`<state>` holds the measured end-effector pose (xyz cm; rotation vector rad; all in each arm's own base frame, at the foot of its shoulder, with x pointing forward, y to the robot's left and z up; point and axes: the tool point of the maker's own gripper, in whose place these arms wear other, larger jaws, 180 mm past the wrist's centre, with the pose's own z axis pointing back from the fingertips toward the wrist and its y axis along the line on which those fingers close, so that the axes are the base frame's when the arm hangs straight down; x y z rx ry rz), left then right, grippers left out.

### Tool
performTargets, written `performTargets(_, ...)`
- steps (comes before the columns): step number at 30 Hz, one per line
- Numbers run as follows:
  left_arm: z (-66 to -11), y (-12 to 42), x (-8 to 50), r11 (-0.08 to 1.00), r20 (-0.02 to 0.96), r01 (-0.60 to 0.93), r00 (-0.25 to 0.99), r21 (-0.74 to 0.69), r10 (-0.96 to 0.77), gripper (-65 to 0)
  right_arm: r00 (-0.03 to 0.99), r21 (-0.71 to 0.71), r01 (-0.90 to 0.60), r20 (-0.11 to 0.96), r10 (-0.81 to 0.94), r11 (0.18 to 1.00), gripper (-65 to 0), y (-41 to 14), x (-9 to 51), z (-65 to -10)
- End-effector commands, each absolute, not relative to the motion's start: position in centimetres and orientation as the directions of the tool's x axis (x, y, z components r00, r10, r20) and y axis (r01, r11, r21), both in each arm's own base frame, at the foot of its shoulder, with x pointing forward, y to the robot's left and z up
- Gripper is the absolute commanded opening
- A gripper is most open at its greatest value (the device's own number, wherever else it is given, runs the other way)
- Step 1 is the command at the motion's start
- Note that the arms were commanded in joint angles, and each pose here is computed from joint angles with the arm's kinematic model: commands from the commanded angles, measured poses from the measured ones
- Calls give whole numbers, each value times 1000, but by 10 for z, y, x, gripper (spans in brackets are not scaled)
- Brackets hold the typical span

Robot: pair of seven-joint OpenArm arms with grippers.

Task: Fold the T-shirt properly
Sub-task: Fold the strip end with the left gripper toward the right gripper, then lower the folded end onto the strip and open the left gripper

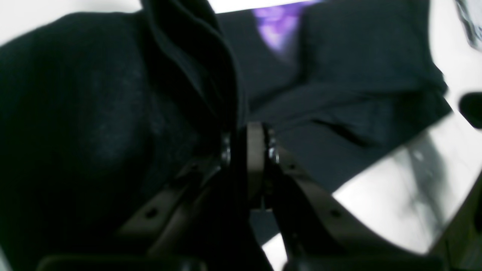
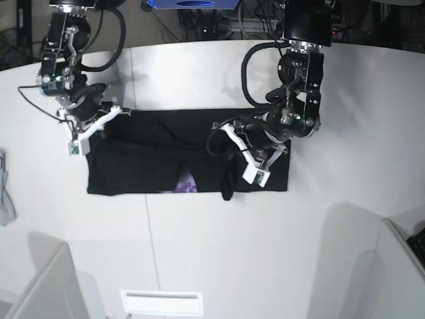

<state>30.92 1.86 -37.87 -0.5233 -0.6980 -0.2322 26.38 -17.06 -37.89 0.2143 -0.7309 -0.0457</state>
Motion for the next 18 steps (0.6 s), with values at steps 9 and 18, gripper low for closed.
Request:
performTargets(9,-372,0,325,824,676,389,737,-413,-9,-650,702,201,-18,700,-131,979,-650,-182,273,-365)
performTargets(18,-371,-6,324,817,673,390,739,-424,-4,-650,687,216,38,704,-182,976,-650,-192,272,-363)
